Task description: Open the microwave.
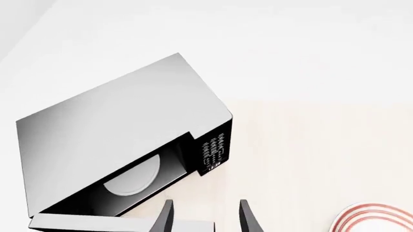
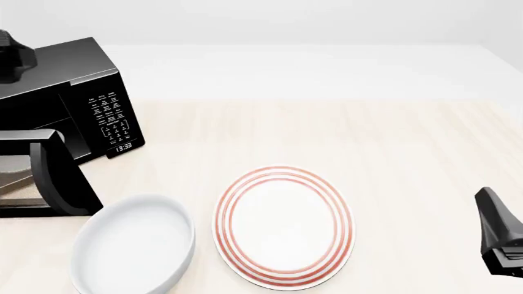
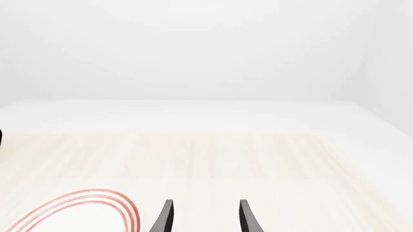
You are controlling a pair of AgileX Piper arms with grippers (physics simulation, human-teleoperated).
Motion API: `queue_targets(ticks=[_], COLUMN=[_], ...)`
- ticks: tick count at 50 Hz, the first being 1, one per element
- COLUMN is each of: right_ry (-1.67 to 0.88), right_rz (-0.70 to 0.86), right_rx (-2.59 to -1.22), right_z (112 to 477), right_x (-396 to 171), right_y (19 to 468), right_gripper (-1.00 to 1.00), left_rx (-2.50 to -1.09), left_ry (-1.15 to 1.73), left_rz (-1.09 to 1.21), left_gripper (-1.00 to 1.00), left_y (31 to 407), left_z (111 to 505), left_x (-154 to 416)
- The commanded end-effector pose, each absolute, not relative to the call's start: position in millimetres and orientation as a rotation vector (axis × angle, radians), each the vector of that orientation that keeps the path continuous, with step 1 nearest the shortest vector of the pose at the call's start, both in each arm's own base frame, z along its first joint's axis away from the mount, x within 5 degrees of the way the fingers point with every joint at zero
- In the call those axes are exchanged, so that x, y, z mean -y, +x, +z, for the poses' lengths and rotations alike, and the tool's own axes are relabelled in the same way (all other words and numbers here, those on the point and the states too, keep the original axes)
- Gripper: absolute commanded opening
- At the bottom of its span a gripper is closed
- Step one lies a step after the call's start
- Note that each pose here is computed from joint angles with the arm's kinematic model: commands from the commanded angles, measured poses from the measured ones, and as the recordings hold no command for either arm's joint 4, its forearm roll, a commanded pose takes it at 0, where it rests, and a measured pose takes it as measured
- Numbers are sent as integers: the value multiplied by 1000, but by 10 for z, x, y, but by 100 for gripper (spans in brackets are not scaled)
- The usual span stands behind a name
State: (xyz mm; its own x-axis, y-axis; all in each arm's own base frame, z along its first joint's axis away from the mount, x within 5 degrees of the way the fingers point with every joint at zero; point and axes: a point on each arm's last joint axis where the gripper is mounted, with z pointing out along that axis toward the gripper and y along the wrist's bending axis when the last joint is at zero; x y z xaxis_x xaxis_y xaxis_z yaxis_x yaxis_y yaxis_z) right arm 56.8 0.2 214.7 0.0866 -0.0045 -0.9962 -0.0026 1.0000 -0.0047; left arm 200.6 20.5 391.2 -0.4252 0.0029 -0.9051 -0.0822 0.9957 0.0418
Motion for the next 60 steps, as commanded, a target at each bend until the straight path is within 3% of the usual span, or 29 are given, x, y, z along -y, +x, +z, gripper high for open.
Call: queue_targets(ticks=[1,39,60], right_ry=[-6,-6,-6], right_rz=[-1,-1,-1], right_rx=[-1484,-1484,-1484], right_z=[2147,2147,2140], right_x=[-2,-2,-2], right_y=[567,567,563], right_gripper=[100,100,100], left_rx=[-2090,-2285,-2294], left_ry=[-61,-156,-212], left_rz=[74,60,123], left_gripper=[100,100,100], left_y=[2237,2675,2895], left_z=[3841,3466,3434], left_x=[-203,-339,-622])
